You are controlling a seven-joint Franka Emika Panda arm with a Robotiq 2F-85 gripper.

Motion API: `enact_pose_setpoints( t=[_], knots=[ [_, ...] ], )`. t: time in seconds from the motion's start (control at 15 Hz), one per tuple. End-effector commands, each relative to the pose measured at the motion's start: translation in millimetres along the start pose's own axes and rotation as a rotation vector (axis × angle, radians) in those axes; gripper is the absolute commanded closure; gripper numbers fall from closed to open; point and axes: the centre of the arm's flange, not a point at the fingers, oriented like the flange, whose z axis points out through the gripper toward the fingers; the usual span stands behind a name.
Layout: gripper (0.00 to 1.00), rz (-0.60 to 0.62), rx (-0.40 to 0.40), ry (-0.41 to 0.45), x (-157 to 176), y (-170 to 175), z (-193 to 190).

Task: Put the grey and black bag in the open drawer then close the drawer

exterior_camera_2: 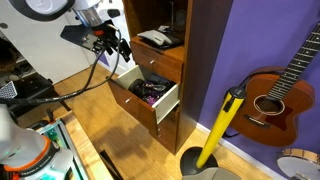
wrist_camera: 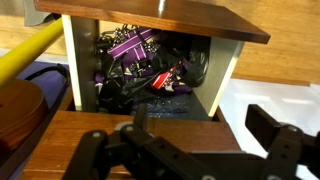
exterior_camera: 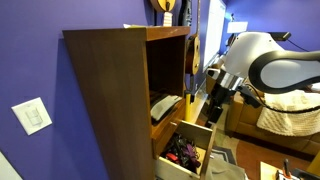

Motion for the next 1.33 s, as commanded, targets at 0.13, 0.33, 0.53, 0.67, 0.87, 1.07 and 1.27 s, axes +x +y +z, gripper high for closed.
enact_pose_setpoints(
  t=[0.13,0.33,0.53,0.67,0.87,1.07,1.27],
  knots=[
    [0.00,0.178,0.033,0.054,12,58,-16],
    [0.00,0.254,0.018,0.055,30,80,-22],
    [0.00,0.268,0.007,0.062,55,92,-22],
    [0.00,0.262,0.027,0.079,71,95,-20],
    [0.00,0.260,0.049,0.109,88,96,-14],
    [0.00,0.287,0.095,0.160,94,100,-7],
    [0.00,0.319,0.144,0.202,96,104,2]
  ],
)
